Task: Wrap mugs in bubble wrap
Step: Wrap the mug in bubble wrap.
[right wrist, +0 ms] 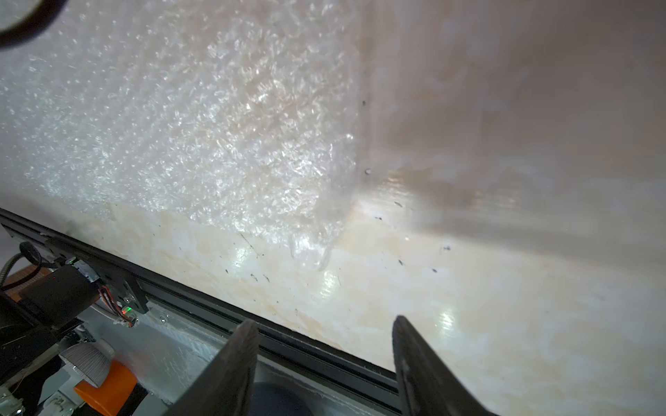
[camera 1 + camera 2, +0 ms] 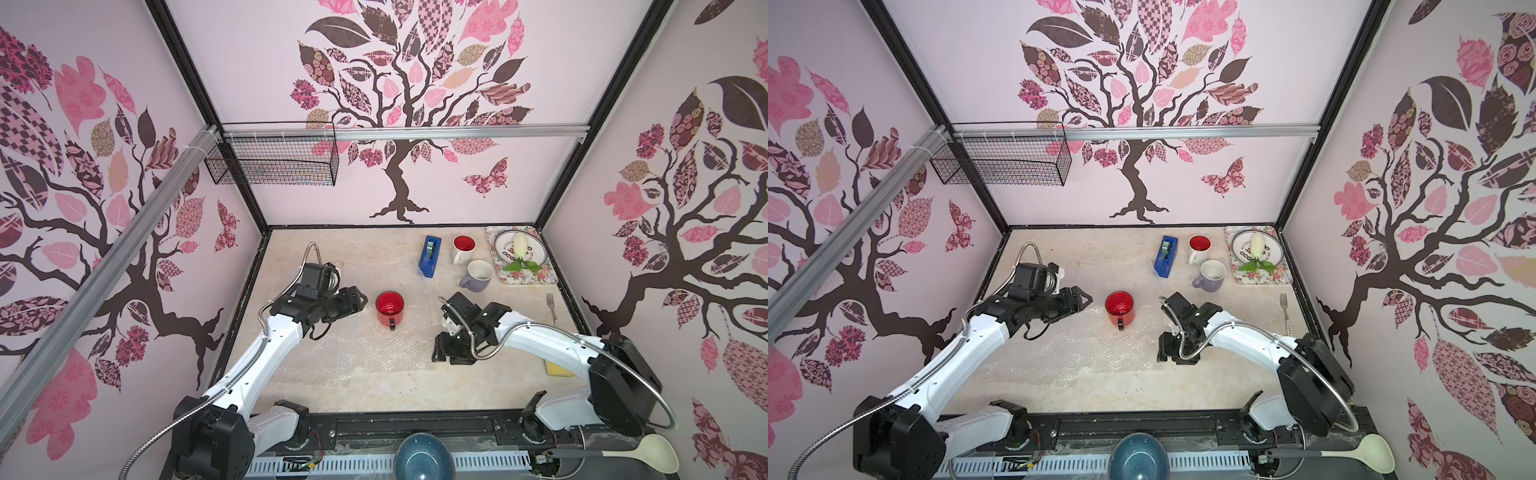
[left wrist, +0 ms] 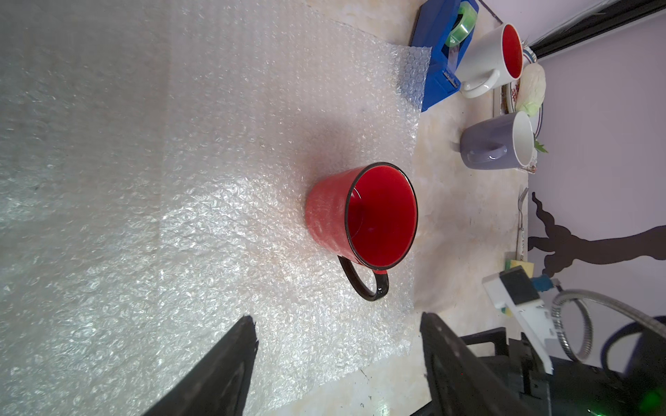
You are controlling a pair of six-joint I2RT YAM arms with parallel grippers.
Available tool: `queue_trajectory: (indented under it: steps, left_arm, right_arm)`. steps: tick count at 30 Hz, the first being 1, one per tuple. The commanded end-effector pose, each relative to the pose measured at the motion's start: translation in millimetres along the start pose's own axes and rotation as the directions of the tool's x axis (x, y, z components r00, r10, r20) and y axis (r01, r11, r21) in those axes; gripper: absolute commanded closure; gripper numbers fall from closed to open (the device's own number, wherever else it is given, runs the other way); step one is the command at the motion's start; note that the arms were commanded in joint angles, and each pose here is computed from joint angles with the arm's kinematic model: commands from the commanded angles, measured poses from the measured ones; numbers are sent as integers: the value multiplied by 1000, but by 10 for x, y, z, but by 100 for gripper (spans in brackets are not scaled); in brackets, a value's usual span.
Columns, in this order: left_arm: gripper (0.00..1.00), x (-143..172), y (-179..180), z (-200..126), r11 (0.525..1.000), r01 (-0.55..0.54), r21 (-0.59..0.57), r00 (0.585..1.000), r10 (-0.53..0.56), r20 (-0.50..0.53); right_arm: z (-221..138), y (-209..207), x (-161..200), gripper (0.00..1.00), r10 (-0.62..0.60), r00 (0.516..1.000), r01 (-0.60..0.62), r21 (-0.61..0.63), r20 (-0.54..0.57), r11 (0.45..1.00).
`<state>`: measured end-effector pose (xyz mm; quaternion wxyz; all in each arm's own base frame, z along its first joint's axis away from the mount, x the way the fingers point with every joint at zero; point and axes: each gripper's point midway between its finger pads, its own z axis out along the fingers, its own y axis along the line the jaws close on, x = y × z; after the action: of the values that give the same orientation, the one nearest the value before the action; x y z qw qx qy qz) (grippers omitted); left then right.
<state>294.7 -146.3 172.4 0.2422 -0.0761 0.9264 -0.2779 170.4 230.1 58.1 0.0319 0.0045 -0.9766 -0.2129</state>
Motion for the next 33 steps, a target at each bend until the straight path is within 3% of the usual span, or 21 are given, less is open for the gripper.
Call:
queue_trajectory:
  steps: [1, 5, 14, 16, 19, 20, 25, 33]
  left_arm:
    - [26, -85, -106, -61, 999, -27, 35, 999, 26, 32]
    - [26, -82, -51, -49, 999, -31, 11, 999, 30, 38]
    - [26, -97, -8, 2, 1000, -30, -2, 999, 30, 44]
    - [26, -135, -9, -15, 999, -36, -11, 998, 37, 58]
    - [26, -189, -10, -29, 997, -75, -26, 994, 76, 72]
    - [26, -221, -3, -44, 994, -99, -42, 991, 102, 81]
    - [26, -410, -90, -109, 978, -198, -56, 970, 204, 129]
    - [26, -441, -282, -244, 976, -216, 24, 962, 208, 175]
  right_arm:
    - [106, 89, 7, 38, -6, 999, 4, -51, -38, 999]
    - [222, -102, 70, 42, 36, 997, -34, 22, -68, 999]
    - [463, -89, -47, 52, 41, 996, -41, 12, -73, 999]
    - [442, -63, -103, 64, 38, 997, -37, 18, -61, 999]
    - [350, -4, -145, 96, 22, 998, -21, 26, -51, 999]
    - [285, 52, -171, 100, 8, 999, -7, 16, -42, 1000]
    - [-242, 502, -375, 100, -46, 997, 52, -76, 68, 996]
    - [-693, 1083, -605, 100, -97, 985, 126, -207, 144, 970]
